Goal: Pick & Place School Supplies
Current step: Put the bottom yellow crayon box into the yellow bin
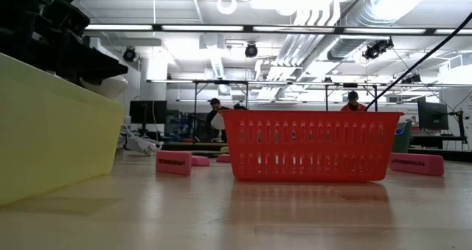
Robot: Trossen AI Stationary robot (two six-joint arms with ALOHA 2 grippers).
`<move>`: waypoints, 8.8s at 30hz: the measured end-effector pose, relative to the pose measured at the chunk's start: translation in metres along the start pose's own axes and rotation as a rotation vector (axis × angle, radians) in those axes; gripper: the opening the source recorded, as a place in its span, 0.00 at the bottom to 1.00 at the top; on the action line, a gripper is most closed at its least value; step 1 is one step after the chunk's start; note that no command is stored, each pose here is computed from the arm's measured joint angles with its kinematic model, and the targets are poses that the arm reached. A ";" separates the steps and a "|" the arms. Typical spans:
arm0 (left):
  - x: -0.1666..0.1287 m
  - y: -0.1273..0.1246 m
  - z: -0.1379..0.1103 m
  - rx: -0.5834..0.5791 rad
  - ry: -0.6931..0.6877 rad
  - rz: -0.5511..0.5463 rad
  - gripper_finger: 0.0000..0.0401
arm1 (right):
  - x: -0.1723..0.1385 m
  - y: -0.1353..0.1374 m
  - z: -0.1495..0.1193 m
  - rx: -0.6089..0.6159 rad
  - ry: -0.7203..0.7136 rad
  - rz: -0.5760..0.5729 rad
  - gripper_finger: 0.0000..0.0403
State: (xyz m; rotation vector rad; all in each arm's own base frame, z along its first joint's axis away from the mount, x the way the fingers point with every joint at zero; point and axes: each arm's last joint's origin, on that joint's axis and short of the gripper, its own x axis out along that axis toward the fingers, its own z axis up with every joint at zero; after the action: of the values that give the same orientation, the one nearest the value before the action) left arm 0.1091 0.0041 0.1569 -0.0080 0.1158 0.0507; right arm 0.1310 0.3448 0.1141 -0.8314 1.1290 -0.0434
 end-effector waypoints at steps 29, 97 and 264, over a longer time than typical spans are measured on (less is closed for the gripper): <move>0.000 0.000 0.000 0.000 0.000 0.003 0.41 | 0.000 0.001 0.000 0.003 -0.006 0.001 0.01; 0.000 0.000 0.000 0.000 0.000 0.003 0.41 | 0.002 -0.022 0.016 0.000 0.011 -0.073 0.01; 0.057 -0.114 0.101 -0.047 -0.038 -0.228 0.41 | 0.009 -0.371 0.177 0.582 -0.481 0.016 0.01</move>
State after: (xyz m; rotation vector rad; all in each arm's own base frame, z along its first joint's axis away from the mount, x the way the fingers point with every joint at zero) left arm 0.1828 -0.1058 0.2511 -0.0667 0.0752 -0.1737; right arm 0.4144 0.1789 0.3612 -0.2835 0.6133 -0.1435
